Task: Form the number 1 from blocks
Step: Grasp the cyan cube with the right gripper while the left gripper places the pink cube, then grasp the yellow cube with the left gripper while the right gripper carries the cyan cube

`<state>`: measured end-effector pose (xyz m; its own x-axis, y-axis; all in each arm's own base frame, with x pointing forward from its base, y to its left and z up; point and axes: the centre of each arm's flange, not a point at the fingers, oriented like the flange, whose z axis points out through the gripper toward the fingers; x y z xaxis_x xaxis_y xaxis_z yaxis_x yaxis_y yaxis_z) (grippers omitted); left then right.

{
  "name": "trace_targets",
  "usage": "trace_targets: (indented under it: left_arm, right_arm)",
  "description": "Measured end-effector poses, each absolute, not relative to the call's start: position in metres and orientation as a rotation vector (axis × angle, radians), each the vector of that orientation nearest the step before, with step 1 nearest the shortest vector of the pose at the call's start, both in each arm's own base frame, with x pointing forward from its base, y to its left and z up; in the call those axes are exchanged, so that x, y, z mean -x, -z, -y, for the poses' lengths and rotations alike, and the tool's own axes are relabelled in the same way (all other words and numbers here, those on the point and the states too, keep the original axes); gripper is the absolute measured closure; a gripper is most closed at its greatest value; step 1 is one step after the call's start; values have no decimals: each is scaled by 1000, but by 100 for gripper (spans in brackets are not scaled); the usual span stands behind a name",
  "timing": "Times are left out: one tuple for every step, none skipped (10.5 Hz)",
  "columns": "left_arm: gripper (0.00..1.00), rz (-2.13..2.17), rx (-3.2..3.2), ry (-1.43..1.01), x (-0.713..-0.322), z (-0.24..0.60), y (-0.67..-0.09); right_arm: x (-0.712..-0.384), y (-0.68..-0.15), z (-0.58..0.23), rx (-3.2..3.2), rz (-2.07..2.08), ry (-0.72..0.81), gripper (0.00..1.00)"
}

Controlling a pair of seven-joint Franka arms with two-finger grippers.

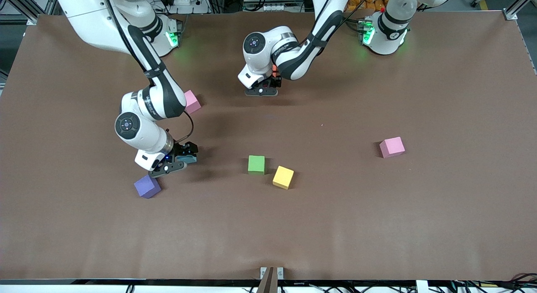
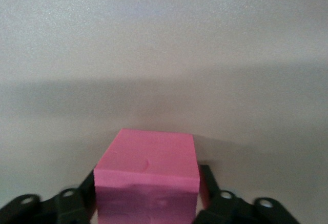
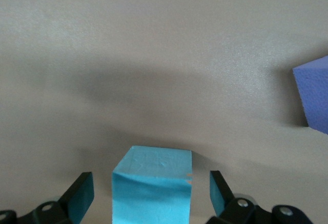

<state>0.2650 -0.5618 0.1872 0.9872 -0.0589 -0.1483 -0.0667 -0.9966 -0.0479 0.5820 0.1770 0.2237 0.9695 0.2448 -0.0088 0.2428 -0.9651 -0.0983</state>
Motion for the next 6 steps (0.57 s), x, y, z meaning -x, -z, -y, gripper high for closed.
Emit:
trace_targets:
  left_arm:
    - [3, -95, 3081, -226, -266, 562, -188]
    - [0, -77, 3087, -220, -268, 563, -191]
    - [0, -20, 3098, -204, -274, 564, -199]
    - [0, 70, 3109, -182, -288, 562, -213]
    - [0, 170, 3114, -160, -311, 554, -231]
    - [0, 276, 3115, -140, -342, 538, -251]
  right_arm:
    - [-581, -219, -176, 3023, 374, -40, 0]
    - [-581, -214, -177, 3024, 375, -45, 0]
    - [-579, -209, -178, 3025, 378, -52, 0]
    - [-578, -204, -179, 3026, 377, -62, 1]
    - [-577, -200, -178, 3029, 367, -76, 6]
    - [-576, -197, -175, 3033, 357, -82, 8]
